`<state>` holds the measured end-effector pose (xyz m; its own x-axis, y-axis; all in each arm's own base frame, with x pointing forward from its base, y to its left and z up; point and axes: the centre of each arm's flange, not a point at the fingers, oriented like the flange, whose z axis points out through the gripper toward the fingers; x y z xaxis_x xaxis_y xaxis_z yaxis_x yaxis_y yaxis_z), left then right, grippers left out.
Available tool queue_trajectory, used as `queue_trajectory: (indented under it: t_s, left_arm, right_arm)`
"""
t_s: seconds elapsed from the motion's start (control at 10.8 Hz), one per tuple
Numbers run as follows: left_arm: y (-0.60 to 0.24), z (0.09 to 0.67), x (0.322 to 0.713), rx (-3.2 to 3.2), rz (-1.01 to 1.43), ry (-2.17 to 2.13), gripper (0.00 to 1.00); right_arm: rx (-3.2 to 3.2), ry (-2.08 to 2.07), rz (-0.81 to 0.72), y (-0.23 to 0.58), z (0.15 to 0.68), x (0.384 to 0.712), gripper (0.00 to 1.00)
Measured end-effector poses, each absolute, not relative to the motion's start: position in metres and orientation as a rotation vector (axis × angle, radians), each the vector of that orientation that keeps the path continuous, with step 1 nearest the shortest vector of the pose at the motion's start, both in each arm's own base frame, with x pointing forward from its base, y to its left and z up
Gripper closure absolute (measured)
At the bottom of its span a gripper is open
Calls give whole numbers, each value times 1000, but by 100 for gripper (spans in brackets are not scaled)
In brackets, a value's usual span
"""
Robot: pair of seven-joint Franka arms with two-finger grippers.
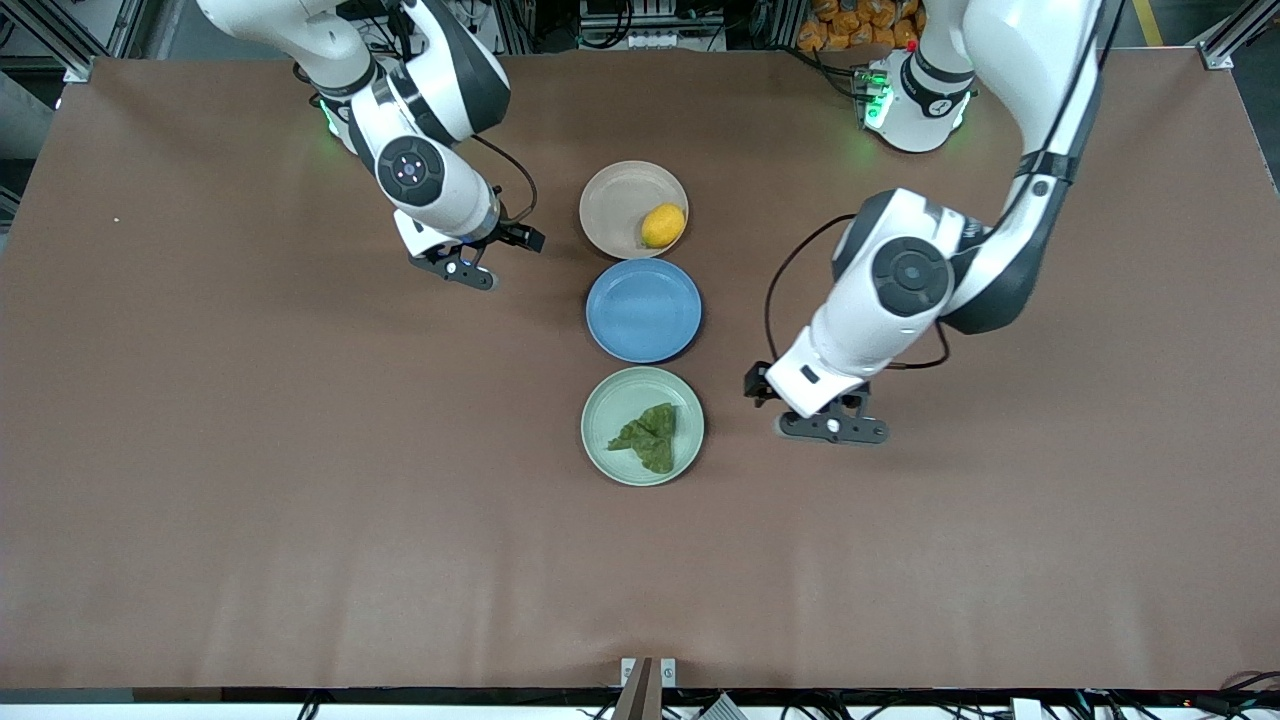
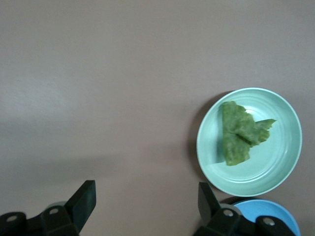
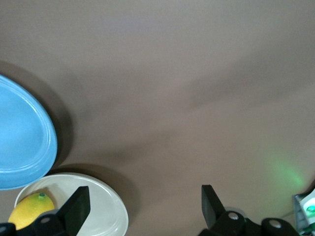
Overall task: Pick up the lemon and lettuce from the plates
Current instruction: 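Move the right gripper toward the lemon while the left gripper approaches the lettuce, then lower and close the right gripper on the lemon while the left grasps lettuce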
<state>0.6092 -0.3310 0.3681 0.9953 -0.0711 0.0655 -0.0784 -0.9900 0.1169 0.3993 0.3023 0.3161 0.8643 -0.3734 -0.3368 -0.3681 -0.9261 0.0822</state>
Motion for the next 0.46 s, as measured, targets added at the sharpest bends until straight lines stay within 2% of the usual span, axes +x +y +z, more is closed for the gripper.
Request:
queue_trajectory:
  t_s: [0.19,0.46]
  left_arm:
    - [-352,350,602,3012,82,-46,9]
    - [-383,319,594,2974,118,39,10]
  right_arm:
    - [3042,-704,-625,310,308,399,0]
    - [3088,-816,-644,345,308,385,0]
